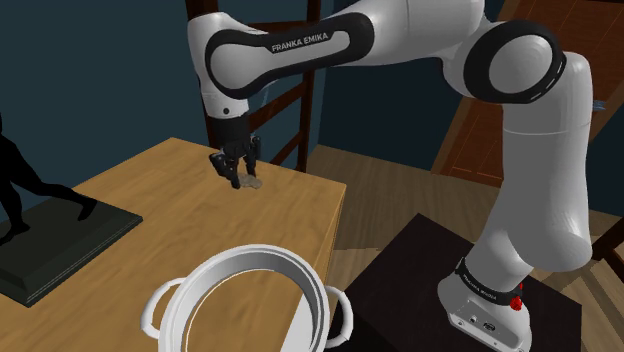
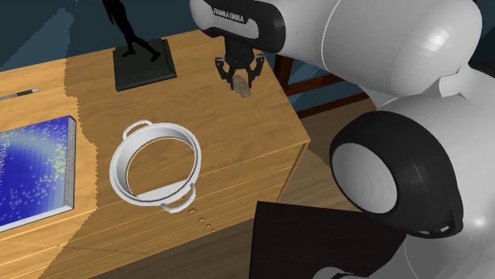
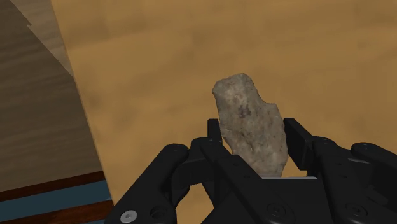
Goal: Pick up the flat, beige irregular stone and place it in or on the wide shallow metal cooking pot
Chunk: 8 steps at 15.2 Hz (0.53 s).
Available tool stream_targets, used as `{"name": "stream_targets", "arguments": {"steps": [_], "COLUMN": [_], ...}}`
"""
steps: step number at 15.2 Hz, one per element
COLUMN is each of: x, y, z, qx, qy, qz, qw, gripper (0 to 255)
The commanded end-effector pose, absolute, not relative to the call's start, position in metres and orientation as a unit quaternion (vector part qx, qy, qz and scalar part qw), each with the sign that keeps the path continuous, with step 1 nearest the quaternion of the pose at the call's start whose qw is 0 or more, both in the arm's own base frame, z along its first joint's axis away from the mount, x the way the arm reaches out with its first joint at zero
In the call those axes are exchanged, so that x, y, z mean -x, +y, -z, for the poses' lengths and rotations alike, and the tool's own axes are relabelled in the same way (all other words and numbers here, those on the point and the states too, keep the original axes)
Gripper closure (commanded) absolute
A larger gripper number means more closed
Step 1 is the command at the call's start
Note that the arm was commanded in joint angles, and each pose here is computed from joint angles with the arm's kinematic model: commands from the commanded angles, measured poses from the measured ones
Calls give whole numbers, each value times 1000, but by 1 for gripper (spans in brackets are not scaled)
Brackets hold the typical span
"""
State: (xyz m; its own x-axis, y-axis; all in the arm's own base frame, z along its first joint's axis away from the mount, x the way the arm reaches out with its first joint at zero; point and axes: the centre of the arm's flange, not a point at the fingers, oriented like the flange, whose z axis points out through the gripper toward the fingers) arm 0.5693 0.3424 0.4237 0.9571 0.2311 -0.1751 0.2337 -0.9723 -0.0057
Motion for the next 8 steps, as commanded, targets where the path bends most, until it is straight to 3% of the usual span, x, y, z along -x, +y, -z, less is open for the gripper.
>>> {"name": "stream_targets", "arguments": {"steps": [1, 8], "x": [-569, -569], "y": [342, 342], "z": [-433, -470], "qx": [-989, -989], "qy": [118, 118], "qz": [88, 88], "qw": [8, 8], "gripper": [255, 255]}}
